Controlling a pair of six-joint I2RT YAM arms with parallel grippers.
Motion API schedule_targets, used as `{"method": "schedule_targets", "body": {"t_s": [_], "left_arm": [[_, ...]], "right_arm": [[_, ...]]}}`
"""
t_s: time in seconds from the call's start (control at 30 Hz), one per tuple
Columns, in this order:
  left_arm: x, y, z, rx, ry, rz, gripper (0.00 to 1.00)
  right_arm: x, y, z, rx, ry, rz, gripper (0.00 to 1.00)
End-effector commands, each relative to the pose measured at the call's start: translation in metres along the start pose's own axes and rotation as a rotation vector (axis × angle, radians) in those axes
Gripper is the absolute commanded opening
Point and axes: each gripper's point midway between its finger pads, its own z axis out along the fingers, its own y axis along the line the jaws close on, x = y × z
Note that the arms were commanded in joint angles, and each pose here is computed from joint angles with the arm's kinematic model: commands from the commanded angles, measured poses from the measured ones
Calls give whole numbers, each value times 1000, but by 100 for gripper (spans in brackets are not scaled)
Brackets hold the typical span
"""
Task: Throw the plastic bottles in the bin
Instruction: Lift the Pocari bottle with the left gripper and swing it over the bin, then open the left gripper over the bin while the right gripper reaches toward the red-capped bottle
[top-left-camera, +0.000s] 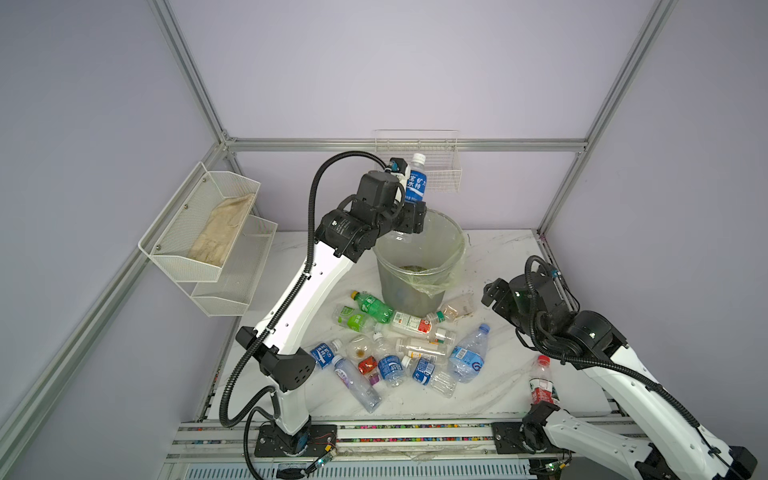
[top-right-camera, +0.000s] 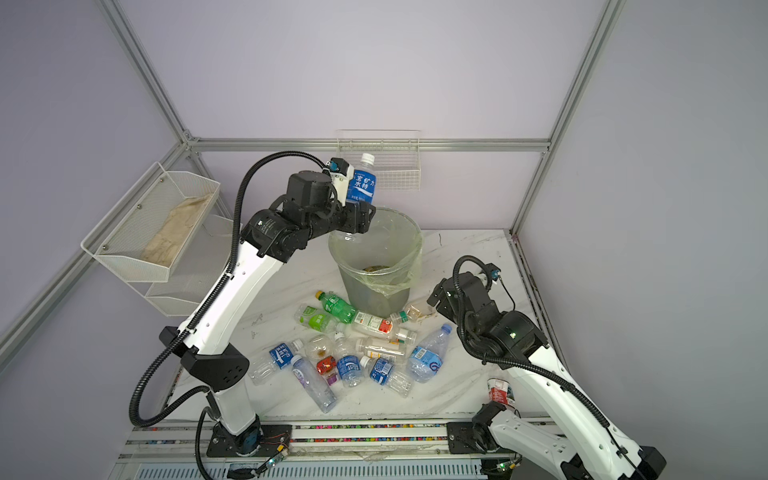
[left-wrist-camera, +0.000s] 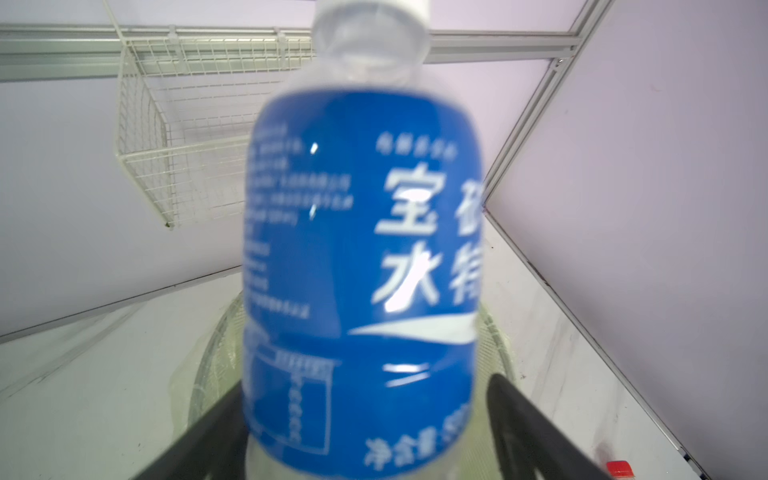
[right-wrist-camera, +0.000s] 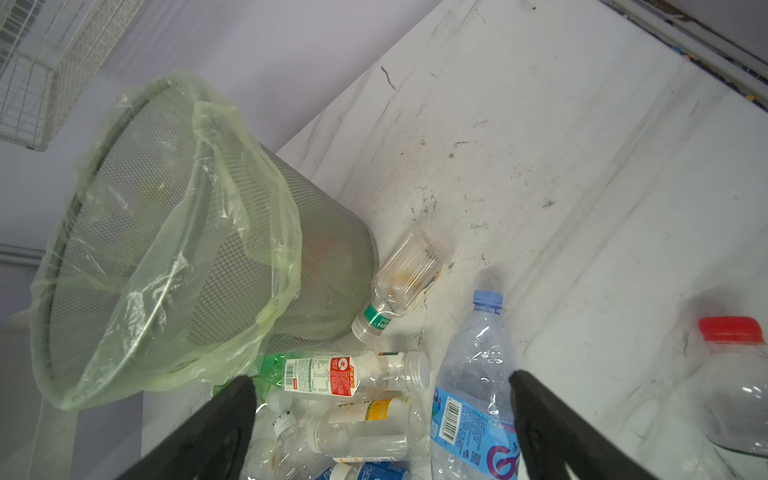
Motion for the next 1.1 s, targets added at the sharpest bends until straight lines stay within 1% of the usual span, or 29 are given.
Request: {"method": "schedule_targets", "body": {"t_s": [0.0, 0.03, 0.1, 0.13, 0.2, 0.3, 0.37, 0.43, 0.5, 0.53, 0.67, 0.73, 0.8, 0.83, 0.87, 0.97, 1.07], "left_arm": [[-8, -11, -20, 52, -1, 8, 100], [-12, -11, -27, 57, -17, 6, 100], [-18, -12, -39, 65, -42, 6, 100], [-20, -12, -46, 68, -52, 7, 100], [-20, -12, -55, 73, -62, 7, 100], [-17, -10, -72, 76, -71, 10, 100], [-17, -7, -87, 77, -91, 9, 100], [-15, -5, -97, 77, -105, 5, 100], [-12, -3, -106, 78, -119, 0, 100], [-7, -1, -107, 75, -115, -2, 100], [9, 1, -107, 78, -92, -13, 100], [17, 1, -105, 81, -73, -16, 100], [28, 3, -98, 75, -42, -16, 100], [24, 4, -113, 81, -67, -21, 100], [28, 6, -113, 78, -61, -23, 100], [38, 8, -113, 73, -41, -30, 100], [52, 9, -110, 76, -13, -43, 100]], "right_arm": [[19, -33, 14, 173, 51, 109, 98], [34, -43, 24, 245, 99, 107, 98], [54, -62, 40, 389, 153, 96, 97], [61, -66, 46, 436, 178, 91, 97], [67, -67, 52, 465, 198, 98, 97], [54, -72, 46, 465, 137, 186, 97], [33, -90, 36, 516, 71, 245, 97], [7, -116, 22, 626, -6, 264, 97], [-14, -135, 15, 717, -71, 241, 97], [-19, -150, 15, 770, -78, 248, 97], [-15, -217, 16, 976, -62, 369, 97], [-8, -239, 19, 1014, -35, 447, 97], [-3, -255, 20, 1033, -39, 501, 97], [0, -262, 21, 1043, -36, 521, 97], [4, -270, 22, 1061, -31, 547, 97], [17, -287, 32, 1079, 7, 578, 97], [23, -291, 37, 1091, 48, 581, 97]]}}
